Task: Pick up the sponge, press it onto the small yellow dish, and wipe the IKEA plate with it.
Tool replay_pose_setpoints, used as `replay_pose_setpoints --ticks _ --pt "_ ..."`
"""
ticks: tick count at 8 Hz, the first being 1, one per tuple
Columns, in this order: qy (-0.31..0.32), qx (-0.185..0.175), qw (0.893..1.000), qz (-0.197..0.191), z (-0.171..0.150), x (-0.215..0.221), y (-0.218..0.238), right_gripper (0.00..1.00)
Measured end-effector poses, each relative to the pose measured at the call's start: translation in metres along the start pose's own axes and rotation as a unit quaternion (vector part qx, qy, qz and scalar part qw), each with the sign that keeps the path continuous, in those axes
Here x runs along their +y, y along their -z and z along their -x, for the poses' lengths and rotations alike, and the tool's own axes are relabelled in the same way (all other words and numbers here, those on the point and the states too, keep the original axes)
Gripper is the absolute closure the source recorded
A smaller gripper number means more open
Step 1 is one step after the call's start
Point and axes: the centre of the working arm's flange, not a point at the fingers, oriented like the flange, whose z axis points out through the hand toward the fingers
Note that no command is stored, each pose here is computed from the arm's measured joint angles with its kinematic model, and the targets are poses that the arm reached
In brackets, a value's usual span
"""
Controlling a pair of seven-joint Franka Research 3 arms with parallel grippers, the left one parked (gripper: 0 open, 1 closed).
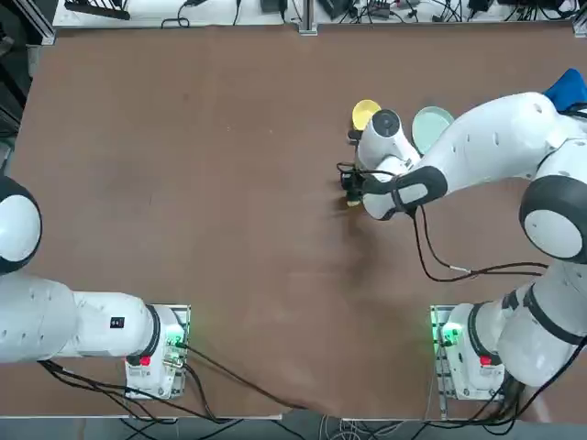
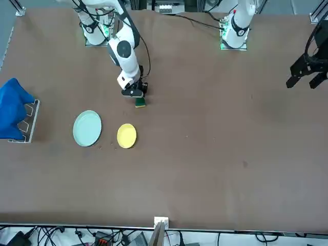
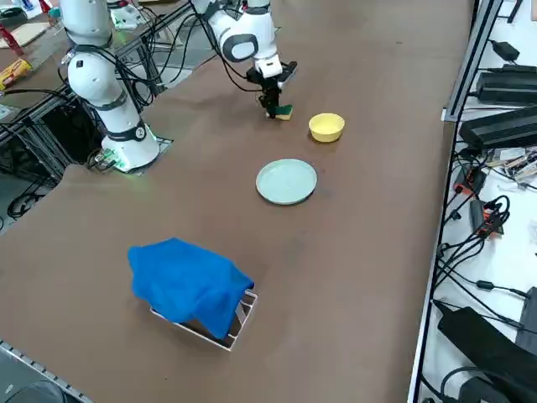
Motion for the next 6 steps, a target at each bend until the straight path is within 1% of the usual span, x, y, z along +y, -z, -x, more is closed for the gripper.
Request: replay_pose_setpoints --ticks 2,3,5,6 --pt "-0.001 0.005 1.0 -0.004 -0.003 -0.001 0.005 0.9" --pt "0.0 0.008 1.0 -0.005 -0.006 -0.001 0.011 0.9" --pt "0.0 0.011 1.0 -0.002 -0.022 -0.002 0.031 0.9" --pt "0.006 0.009 1.0 0.003 -0.037 0.001 0.045 0.9"
